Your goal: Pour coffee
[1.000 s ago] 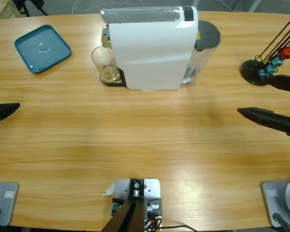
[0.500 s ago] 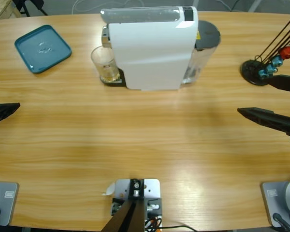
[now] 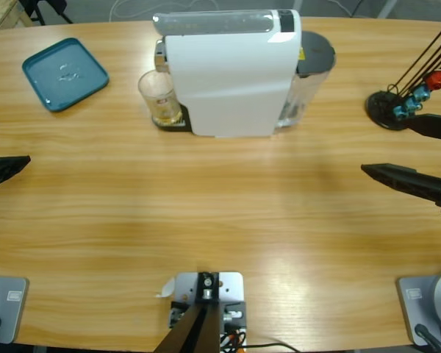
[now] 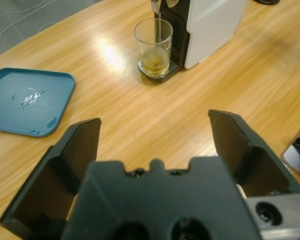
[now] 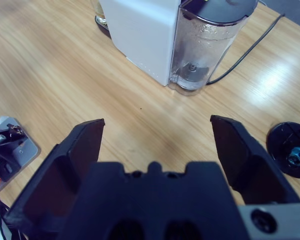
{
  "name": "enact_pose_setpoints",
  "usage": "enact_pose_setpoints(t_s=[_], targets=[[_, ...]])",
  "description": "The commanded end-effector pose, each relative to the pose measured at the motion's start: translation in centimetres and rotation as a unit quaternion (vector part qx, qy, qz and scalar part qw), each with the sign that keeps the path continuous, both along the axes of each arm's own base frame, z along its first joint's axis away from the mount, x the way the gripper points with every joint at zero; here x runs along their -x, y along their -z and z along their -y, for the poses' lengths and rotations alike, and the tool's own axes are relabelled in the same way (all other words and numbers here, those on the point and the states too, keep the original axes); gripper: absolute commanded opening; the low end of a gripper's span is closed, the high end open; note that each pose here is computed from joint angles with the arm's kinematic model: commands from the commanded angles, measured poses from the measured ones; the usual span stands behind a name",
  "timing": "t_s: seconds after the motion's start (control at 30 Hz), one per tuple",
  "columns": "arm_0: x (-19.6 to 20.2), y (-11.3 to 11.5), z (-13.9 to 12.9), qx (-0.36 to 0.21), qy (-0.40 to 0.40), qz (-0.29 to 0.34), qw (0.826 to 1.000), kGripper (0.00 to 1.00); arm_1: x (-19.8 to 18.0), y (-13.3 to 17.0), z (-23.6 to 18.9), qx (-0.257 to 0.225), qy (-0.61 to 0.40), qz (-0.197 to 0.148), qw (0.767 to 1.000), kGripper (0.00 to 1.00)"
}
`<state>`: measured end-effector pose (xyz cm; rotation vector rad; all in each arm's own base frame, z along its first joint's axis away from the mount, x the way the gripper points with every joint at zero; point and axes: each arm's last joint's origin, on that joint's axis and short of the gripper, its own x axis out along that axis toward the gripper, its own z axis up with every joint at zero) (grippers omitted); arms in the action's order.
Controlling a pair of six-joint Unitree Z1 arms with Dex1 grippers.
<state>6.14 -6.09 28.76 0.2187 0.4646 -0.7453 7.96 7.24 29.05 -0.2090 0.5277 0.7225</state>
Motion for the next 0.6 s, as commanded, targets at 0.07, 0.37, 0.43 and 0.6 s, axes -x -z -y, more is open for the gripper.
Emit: enact_pose_setpoints(t_s=[0.07, 0.37, 0.43, 0.6], targets=[[0.2, 1.2, -0.2, -0.009, 0.003, -0.006, 1.0, 0.931, 0.5, 1.1, 0.1, 0.007, -0.011, -0.022, 1.0, 0.913], [0.0, 1.1, 0.0, -0.005, 0.005, -0.006, 1.0, 0.931, 0.4, 1.0, 0.1, 0.003, -0.01, -0.021, 1.0, 0.913], [-0.2, 0.8, 0.2, 0.001, 0.004, 0.001, 1.0, 0.931, 0.4, 1.0, 0.1, -0.01, 0.0, -0.029, 1.0, 0.913], [-1.9, -0.4, 1.9, 0.03, -0.002, 0.026, 0.999, 0.931, 0.2, 1.1, -0.1, -0.017, 0.002, -0.036, 0.999, 0.913]])
